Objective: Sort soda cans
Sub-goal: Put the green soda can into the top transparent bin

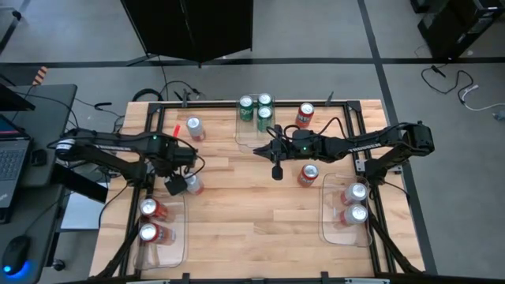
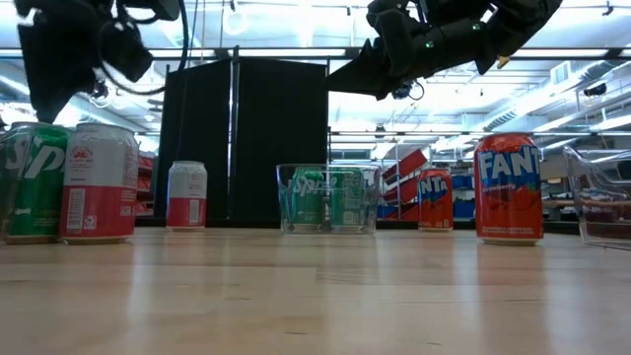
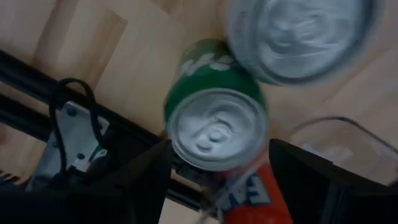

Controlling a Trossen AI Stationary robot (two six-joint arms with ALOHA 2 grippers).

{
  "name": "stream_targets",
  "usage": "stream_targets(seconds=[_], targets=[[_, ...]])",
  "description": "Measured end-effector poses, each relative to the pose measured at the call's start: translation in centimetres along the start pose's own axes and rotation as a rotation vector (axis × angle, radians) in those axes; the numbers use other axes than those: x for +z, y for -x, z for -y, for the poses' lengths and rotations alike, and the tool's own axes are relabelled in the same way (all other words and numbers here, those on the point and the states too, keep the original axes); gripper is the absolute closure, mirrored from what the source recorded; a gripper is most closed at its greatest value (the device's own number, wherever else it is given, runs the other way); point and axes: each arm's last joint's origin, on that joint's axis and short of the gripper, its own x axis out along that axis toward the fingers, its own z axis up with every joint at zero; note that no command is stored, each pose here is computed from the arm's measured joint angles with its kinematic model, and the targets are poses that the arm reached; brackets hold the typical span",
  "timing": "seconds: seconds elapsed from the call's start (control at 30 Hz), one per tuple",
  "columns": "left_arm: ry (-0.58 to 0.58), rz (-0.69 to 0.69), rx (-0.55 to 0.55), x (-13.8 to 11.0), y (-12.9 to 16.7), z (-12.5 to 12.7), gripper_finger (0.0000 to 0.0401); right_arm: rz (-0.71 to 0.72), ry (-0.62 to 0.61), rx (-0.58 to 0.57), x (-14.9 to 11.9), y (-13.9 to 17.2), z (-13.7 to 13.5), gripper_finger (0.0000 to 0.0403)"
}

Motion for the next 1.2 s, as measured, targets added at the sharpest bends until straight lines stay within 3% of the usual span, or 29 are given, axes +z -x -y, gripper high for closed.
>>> stream_targets(seconds=[0.13, 0.3, 0.5, 0.57, 0.8, 1.03, 1.2], targets=[[-0.010, 0.057, -0.060, 0.1, 2.3, 0.5, 0.0178, 0.001, 0.000, 0.000, 0.0, 0.0, 0.0, 0.0384], [-0.051, 0.175, -0.117, 0.1, 5.6, 0.9, 0.0264, 0.001, 0.000, 0.000, 0.0, 0.0, 0.0, 0.0383], [-0.140, 0.195, -0.211, 1.0, 5.8, 1.4, 0.0382, 0.001, 0.000, 0.000, 0.0, 0.0, 0.0, 0.0383], [-0.128, 0.169, -0.210, 1.2, 5.3, 1.5, 0.0393, 0.001, 0.000, 0.000, 0.0, 0.0, 0.0, 0.0383], [-0.059, 0.119, -0.137, 1.1, 4.2, 1.2, 0.0341, -0.006, 0.004, 0.001, 0.0, 0.0, 0.0, 0.0383], [0.072, 0.064, -0.078, 1.0, 2.6, 0.8, 0.0245, -0.010, 0.004, 0.001, -0.1, 0.0, 0.0, 0.0382], [0.096, 0.009, -0.032, 0.8, 0.9, 0.4, 0.0176, -0.016, 0.004, 0.002, -0.1, 0.0, 0.0, 0.0382]])
